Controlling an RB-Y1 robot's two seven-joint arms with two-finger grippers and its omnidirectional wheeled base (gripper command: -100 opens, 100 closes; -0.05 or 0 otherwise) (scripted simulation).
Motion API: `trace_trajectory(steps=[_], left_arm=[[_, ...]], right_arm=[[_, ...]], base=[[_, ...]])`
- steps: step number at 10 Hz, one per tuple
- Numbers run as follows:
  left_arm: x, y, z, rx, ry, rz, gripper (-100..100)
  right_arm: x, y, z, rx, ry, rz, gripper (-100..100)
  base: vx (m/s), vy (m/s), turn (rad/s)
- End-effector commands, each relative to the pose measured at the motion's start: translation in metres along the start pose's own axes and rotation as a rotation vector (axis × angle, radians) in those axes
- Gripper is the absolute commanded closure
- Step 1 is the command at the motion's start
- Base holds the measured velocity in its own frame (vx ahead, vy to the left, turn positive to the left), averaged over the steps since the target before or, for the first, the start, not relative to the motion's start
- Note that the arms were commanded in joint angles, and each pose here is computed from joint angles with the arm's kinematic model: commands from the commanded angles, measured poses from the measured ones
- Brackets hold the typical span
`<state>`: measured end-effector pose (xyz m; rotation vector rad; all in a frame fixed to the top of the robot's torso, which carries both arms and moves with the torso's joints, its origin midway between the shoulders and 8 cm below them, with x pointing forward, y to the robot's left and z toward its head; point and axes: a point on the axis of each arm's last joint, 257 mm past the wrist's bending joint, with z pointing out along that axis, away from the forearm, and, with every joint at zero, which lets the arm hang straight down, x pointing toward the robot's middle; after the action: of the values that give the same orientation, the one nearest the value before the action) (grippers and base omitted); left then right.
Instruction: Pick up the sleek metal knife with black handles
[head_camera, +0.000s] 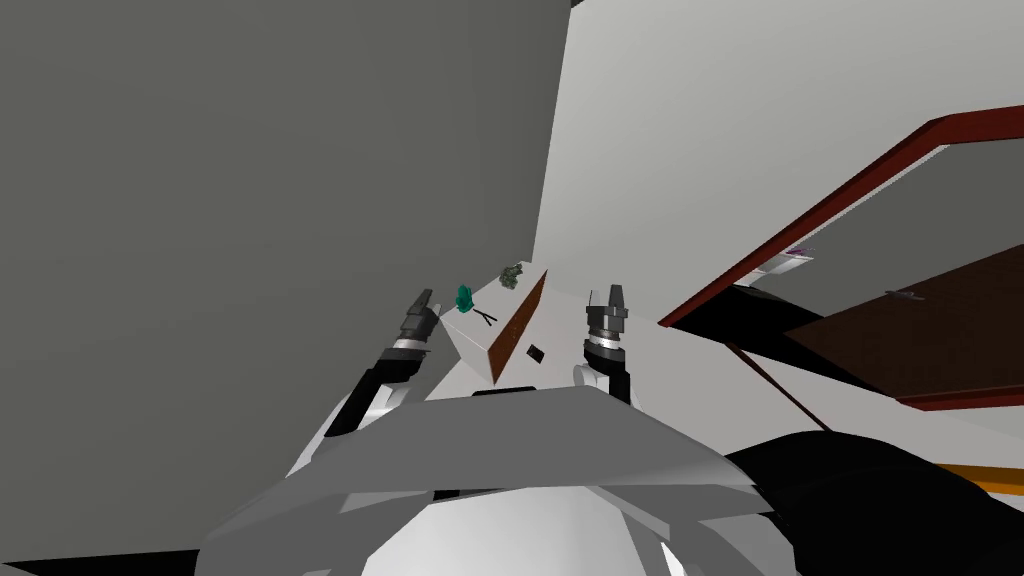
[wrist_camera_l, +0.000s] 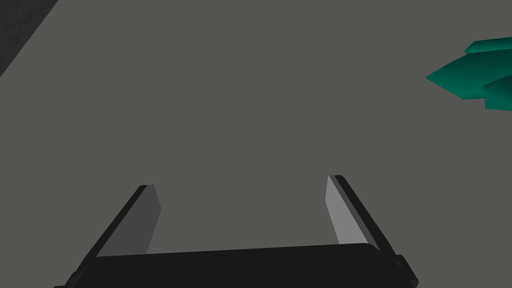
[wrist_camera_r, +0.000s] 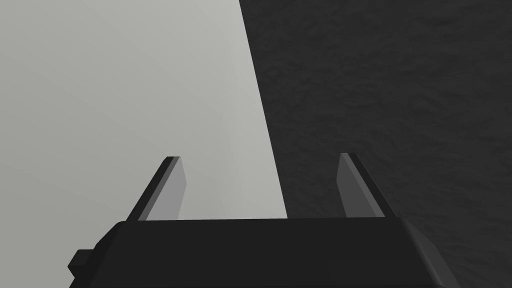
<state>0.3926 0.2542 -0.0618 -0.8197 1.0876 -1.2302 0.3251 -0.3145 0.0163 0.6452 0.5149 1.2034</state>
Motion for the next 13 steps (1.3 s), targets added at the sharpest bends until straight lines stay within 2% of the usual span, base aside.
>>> trace_trajectory(steps=[1,2,3,4,7,8,9,10,11,12,13], left_arm=[[0.005,0.011,-0.004,-0.045,0.015,0.006,-100],[0.007,0.027,-0.006,-0.097,0.038,0.018,-100],[0.008,0.031,-0.006,-0.11,0.04,0.019,-100],[0.008,0.046,-0.01,-0.159,0.06,0.032,-100],[0.009,0.074,-0.017,-0.253,0.085,0.048,-100],[0.008,0.092,-0.023,-0.308,0.102,0.065,-100],[0.008,0.098,-0.025,-0.335,0.106,0.066,-100],[0.008,0.098,-0.025,-0.335,0.106,0.066,-100],[0.005,0.118,-0.034,-0.397,0.122,0.083,-100],[0.006,0.123,-0.036,-0.419,0.126,0.084,-100],[0.0,0.142,-0.045,-0.48,0.139,0.102,-100]], right_arm=[[0.0,0.0,0.0,0.0,0.0,0.0,0],[0.0,0.0,0.0,0.0,0.0,0.0,0],[0.0,0.0,0.0,0.0,0.0,0.0,0],[0.0,0.0,0.0,0.0,0.0,0.0,0],[0.0,0.0,0.0,0.0,0.0,0.0,0],[0.0,0.0,0.0,0.0,0.0,0.0,0],[0.0,0.0,0.0,0.0,0.0,0.0,0],[0.0,0.0,0.0,0.0,0.0,0.0,0],[0.0,0.0,0.0,0.0,0.0,0.0,0],[0.0,0.0,0.0,0.0,0.0,0.0,0],[0.0,0.0,0.0,0.0,0.0,0.0,0]], base=[[-0.013,-0.089,-0.017],[-0.025,-0.114,-0.044],[-0.018,-0.113,-0.013],[-0.037,-0.159,-0.04],[0.001,-0.125,-0.032],[0.009,-0.114,-0.062],[0.01,-0.105,-0.03],[0.005,-0.053,0.008],[0.008,-0.085,-0.081],[0.009,-0.09,-0.037],[0.011,-0.119,-0.079]])
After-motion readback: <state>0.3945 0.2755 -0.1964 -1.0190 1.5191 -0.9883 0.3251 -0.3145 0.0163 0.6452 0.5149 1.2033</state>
